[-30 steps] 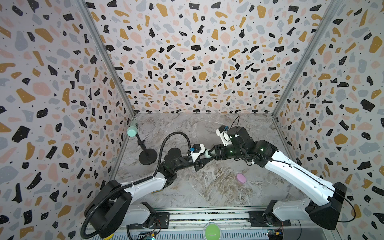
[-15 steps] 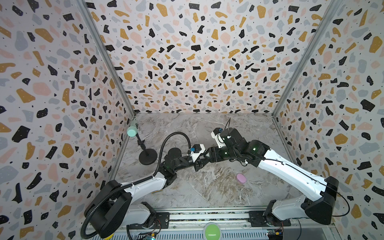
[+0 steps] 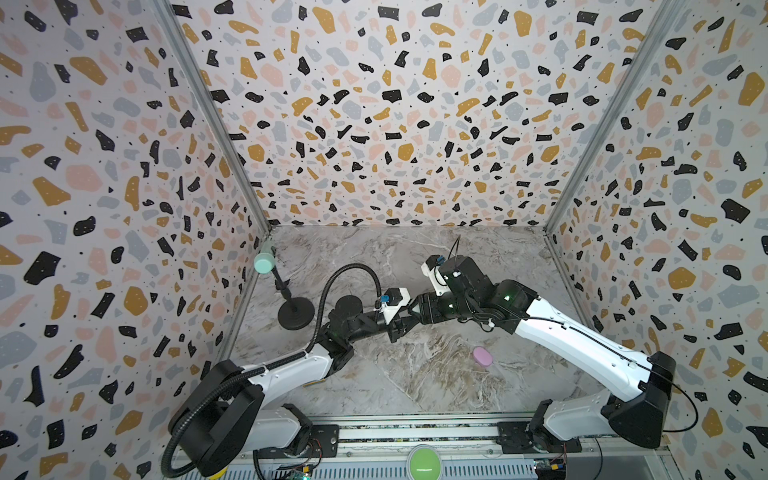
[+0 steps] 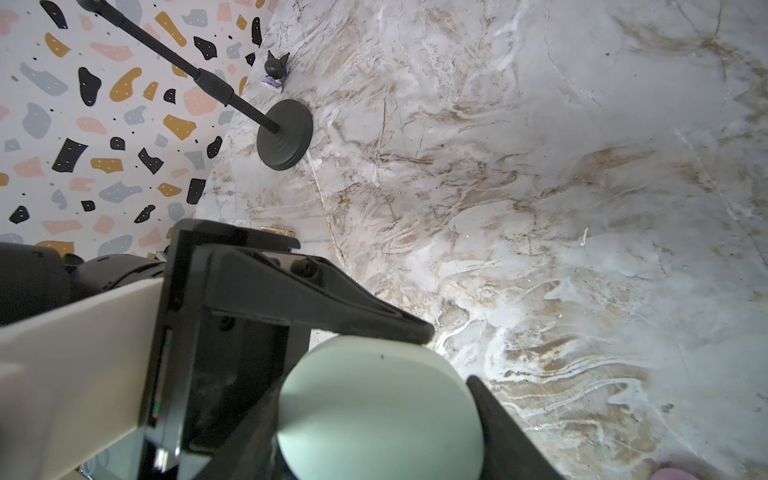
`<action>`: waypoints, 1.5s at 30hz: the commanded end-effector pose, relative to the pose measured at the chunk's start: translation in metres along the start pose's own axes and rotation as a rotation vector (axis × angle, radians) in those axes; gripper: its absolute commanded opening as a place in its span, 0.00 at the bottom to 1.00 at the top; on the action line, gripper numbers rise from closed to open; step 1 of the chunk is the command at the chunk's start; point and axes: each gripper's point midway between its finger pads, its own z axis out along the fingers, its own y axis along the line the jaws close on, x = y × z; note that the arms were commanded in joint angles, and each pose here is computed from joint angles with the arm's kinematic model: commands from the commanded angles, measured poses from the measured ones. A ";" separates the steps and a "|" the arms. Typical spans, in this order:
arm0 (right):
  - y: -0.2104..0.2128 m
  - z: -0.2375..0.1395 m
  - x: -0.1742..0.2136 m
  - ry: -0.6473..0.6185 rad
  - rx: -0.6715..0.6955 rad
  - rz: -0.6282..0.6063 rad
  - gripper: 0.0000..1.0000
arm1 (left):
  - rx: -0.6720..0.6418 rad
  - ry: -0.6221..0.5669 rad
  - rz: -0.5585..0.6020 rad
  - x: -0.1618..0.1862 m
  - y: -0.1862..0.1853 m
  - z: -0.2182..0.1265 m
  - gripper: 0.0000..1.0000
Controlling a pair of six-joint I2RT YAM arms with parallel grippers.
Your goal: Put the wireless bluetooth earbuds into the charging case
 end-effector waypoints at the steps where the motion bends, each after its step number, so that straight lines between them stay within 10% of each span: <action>1: 0.003 -0.009 -0.012 -0.067 -0.016 0.004 0.48 | 0.000 -0.051 0.036 -0.015 0.000 0.002 0.42; 9: -0.040 -0.013 -0.010 -0.101 0.055 0.043 0.46 | -0.172 0.007 -0.008 0.000 0.024 -0.009 1.00; 23: -0.133 0.060 0.044 -0.049 0.254 0.051 0.45 | -0.543 0.175 -0.162 0.053 0.063 -0.056 1.00; 45: -0.164 0.131 0.102 0.137 0.458 -0.057 0.49 | -0.675 0.192 -0.219 0.067 0.072 -0.080 1.00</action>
